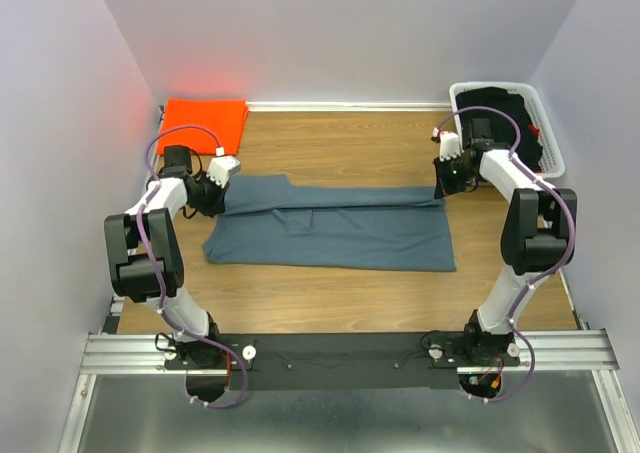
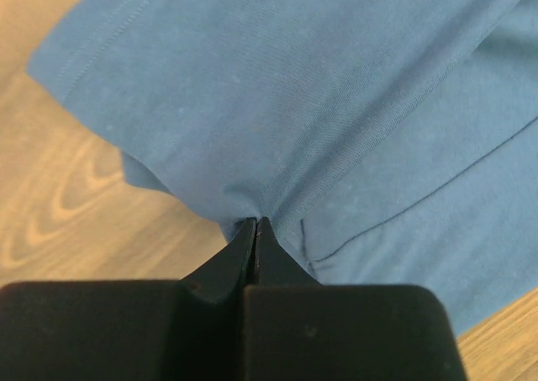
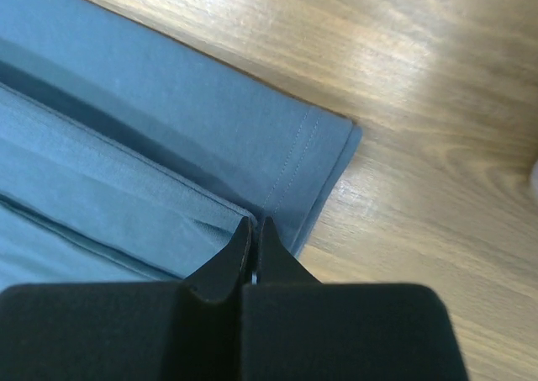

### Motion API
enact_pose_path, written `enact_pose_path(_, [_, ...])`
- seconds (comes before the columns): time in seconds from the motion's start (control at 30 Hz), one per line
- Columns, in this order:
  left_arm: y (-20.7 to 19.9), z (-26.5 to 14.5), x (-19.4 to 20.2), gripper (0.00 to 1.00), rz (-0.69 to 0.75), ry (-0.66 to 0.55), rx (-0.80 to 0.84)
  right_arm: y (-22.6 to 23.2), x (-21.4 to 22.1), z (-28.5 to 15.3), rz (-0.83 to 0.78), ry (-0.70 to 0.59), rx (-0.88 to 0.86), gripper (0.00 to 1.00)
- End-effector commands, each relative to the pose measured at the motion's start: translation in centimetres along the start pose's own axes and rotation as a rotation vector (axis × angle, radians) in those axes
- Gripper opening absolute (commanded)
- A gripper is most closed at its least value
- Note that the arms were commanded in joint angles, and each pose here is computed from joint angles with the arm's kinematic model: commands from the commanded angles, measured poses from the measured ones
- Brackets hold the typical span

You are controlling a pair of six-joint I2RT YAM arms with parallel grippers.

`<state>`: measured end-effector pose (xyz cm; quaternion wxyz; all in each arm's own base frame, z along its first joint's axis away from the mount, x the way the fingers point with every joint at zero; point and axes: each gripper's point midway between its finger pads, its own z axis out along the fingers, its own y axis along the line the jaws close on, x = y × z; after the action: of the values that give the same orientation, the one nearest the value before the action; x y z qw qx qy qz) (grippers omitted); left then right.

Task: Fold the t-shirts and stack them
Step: Fold the other side of the tshirt into a rectangle

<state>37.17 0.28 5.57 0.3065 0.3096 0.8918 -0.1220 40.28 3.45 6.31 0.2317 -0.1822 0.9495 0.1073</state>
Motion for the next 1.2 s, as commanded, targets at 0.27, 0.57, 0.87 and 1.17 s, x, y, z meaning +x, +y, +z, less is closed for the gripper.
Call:
enact_pose_path(0.27, [0.1, -0.3, 2.6, 0.37, 0.031, 0.078, 0.031, -1.0, 1.2, 0.3, -0.033, 0.044, 0.026, 0.38])
enact_pose_path(0.57, [5.1, -2.1, -5.6, 0.56, -0.012, -0.078, 0.011, 1.1, -1.7, -2.1, 0.009, -0.022, -0.069, 0.49])
enact_pose_path(0.87, [5.9, 1.8, -5.7, 0.56, -0.131, -0.084, 0.109, 1.8, -1.6, -0.9, 0.059, 0.003, -0.122, 0.40])
enact_pose_path(1.17, [6.4, 4.3, -4.8, 0.57, -0.196, -0.066, 0.135, 1.8, -1.7, -0.6, 0.065, 0.013, -0.124, 0.43])
